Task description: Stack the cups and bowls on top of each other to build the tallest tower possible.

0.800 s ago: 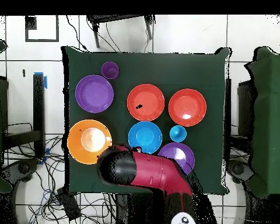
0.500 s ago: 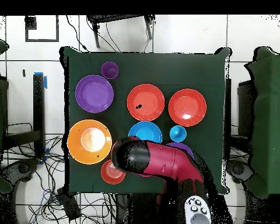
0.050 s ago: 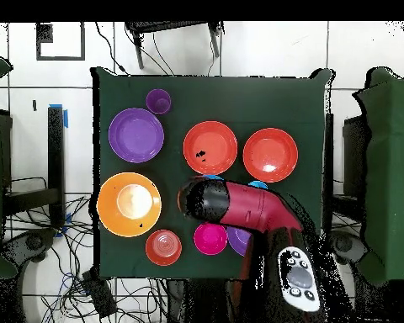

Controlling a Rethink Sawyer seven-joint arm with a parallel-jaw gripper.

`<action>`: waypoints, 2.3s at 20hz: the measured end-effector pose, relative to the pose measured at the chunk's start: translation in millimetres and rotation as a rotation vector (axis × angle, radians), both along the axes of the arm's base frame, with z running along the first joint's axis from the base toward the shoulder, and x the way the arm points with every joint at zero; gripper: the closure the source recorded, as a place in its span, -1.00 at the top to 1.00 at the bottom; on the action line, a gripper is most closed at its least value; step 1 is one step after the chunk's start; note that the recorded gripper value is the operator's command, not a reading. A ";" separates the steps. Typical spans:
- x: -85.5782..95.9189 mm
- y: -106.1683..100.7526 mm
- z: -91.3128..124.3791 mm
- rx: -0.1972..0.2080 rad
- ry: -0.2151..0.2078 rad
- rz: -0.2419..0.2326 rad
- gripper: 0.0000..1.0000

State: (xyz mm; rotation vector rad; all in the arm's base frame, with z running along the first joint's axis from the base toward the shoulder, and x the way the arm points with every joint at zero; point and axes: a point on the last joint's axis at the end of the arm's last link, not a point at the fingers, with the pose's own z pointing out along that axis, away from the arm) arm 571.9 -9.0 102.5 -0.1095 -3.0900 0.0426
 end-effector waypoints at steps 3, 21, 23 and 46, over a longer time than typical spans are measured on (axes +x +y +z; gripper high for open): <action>11.8 -5.5 -8.6 -0.002 -0.007 -0.003 1.00; 72.8 -3.4 -29.8 -0.018 -0.026 0.030 1.00; 79.4 4.9 -28.7 -0.017 -0.017 0.045 1.00; 96.0 -26.5 -5.6 -0.023 -0.014 0.003 1.00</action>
